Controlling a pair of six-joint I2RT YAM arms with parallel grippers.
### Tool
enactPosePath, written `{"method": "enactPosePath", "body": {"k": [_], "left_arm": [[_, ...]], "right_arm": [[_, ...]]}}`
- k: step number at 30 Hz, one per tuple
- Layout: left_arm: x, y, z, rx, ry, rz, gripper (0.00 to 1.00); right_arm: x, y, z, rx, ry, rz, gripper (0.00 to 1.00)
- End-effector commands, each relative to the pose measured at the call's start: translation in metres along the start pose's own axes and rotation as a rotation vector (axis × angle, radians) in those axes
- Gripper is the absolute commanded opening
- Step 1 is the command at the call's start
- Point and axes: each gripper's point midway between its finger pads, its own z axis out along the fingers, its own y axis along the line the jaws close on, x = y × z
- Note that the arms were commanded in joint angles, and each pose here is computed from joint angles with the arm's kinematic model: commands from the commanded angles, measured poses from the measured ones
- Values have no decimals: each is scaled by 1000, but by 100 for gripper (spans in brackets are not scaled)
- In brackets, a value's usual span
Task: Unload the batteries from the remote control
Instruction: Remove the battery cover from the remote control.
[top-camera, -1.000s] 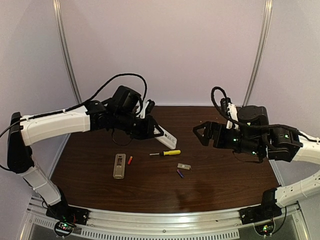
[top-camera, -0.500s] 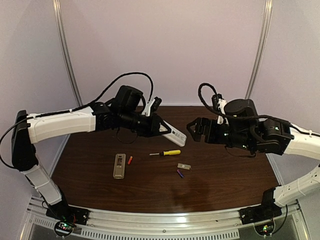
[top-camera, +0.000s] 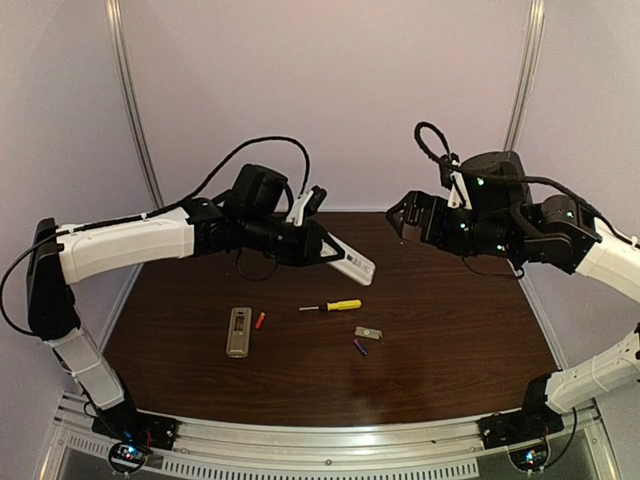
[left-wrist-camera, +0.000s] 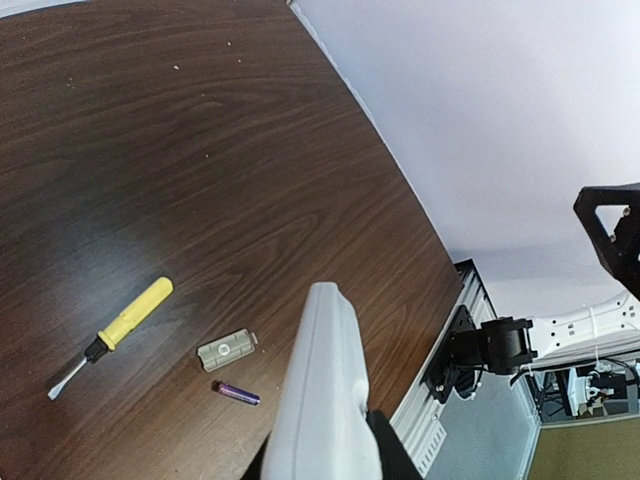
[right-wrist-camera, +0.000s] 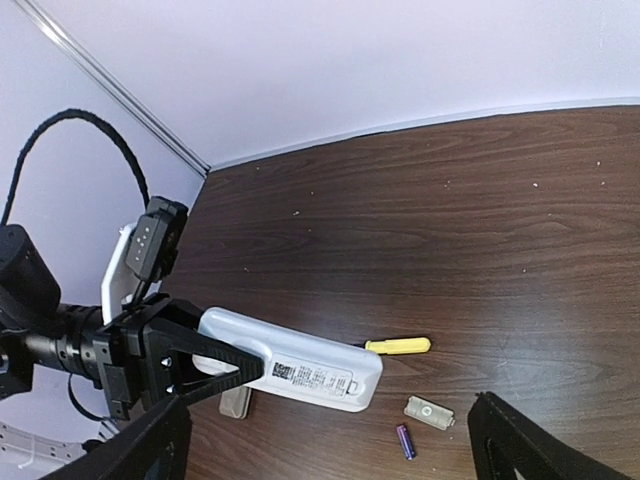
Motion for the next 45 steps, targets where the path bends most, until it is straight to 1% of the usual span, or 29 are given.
{"method": "enactPosePath", "body": {"k": [1, 4, 7, 10, 12, 16, 28, 45], "left_arm": [[-43, -20, -11, 88, -118, 57, 0], [-57, -23, -17, 132, -159, 27, 0], [-61, -27, -16, 177, -166, -1, 0], [-61, -32, -14, 219, -168, -22, 0], [-62, -31, -13, 220, -168, -29, 0], [-67, -40, -15, 258, -182, -18, 0], [-67, -47, -18, 290, -177, -7, 0], [-69, -52, -20, 311, -190, 13, 0]], "right_arm": [[-8, 8, -1, -58, 32, 94, 97], [-13, 12, 1, -95, 33, 163, 96], [-10, 15, 7, -117, 56, 224, 94], [0, 16, 18, -115, 97, 256, 92], [5, 17, 23, -116, 116, 269, 91], [7, 22, 30, -138, 118, 292, 90], [5, 29, 50, -143, 121, 306, 87], [-4, 23, 58, -120, 104, 309, 84]]}}
